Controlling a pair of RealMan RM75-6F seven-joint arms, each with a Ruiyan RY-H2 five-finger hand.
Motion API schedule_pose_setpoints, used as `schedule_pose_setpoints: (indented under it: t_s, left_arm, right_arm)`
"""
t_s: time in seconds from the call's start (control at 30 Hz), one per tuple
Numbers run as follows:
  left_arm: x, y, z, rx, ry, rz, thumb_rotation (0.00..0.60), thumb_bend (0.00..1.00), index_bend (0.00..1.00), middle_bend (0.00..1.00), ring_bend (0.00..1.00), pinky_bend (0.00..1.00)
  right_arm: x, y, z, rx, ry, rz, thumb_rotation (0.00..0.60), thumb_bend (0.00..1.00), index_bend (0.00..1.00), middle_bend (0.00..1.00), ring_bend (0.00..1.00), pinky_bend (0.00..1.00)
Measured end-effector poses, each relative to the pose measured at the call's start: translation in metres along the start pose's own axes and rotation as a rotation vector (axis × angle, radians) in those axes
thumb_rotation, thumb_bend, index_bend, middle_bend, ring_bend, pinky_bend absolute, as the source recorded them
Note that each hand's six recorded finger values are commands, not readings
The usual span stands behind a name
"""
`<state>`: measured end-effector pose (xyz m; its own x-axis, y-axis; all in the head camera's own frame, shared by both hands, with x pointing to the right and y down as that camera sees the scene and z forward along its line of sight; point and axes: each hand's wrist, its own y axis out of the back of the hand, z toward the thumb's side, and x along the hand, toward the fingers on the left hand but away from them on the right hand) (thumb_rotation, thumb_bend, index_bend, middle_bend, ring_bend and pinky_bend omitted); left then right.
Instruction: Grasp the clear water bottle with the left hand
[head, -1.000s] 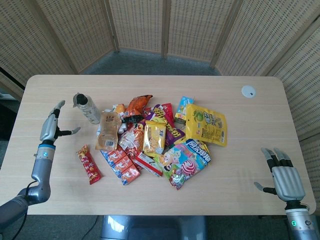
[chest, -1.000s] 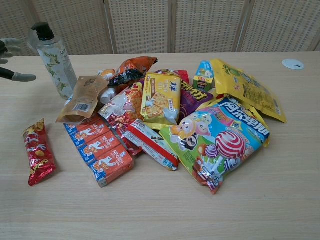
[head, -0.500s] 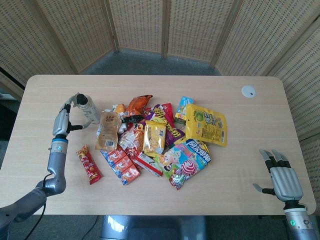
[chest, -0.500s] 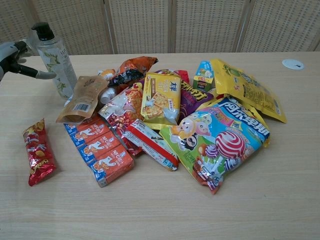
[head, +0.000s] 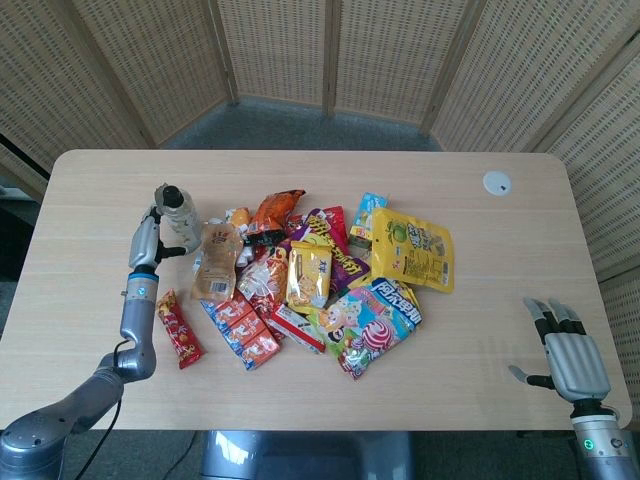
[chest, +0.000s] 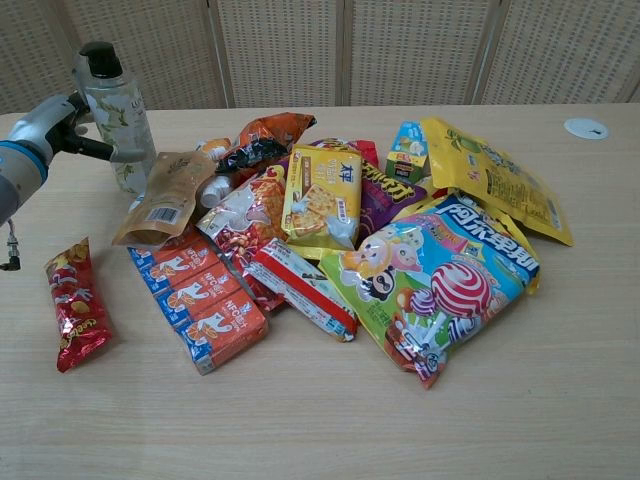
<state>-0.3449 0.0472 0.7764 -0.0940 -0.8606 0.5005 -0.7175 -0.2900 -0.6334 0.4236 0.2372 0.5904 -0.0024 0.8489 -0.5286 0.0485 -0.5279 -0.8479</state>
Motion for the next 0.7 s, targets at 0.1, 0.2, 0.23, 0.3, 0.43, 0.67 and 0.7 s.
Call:
schedule_pose_setpoints:
  t_s: [0.1, 0.2, 0.23, 0.3, 0.43, 0.67, 0.7]
  left_arm:
    - [0.0001, 0.0019, 0.0, 0.002, -0.009, 0.04, 0.6, 0.0, 0.3, 0.33, 0.29, 0.21]
    - [-0.0003, 0.005, -0.0002, 0.017, -0.015, 0.086, 0.6, 0.02, 0.64, 0.66, 0.61, 0.54]
    - [-0.0003, 0.0053, -0.0007, 0.024, -0.013, 0.098, 0.6, 0.04, 0.7, 0.71, 0.66, 0.59]
    - [-0.0003, 0.0044, -0.0014, 0.034, -0.007, 0.108, 0.6, 0.08, 0.78, 0.78, 0.73, 0.66]
    - [-0.0004, 0.0002, -0.0032, 0.046, 0.008, 0.109, 0.6, 0.15, 0.89, 0.87, 0.82, 0.74]
    - [-0.0026, 0.0029, 0.0033, 0.037, -0.028, 0.135, 0.6, 0.16, 0.9, 0.91, 0.85, 0.77]
    - [-0.0028, 0.0043, 0.0053, 0.034, -0.038, 0.142, 0.6, 0.16, 0.91, 0.91, 0.85, 0.77]
  right_arm:
    - [0.0001, 0.0009, -0.0022, -0.002, -0.004, -0.001, 0.513, 0.0, 0.0, 0.0, 0.0, 0.0]
    - [0.0003, 0.0008, -0.0039, -0.005, -0.008, 0.001, 0.514, 0.0, 0.0, 0.0, 0.0, 0.0]
    - [0.0003, 0.0005, -0.004, -0.007, -0.009, 0.002, 0.513, 0.0, 0.0, 0.0, 0.0, 0.0]
    - [0.0, 0.0004, -0.0039, -0.007, -0.008, 0.003, 0.511, 0.0, 0.0, 0.0, 0.0, 0.0]
    - [-0.0001, 0.0006, -0.0033, -0.01, -0.007, 0.003, 0.516, 0.0, 0.0, 0.0, 0.0, 0.0]
    - [-0.0005, -0.0002, -0.0031, -0.009, -0.007, 0.006, 0.514, 0.0, 0.0, 0.0, 0.0, 0.0]
    - [-0.0005, -0.0003, -0.0028, -0.01, -0.006, 0.006, 0.515, 0.0, 0.0, 0.0, 0.0, 0.0]
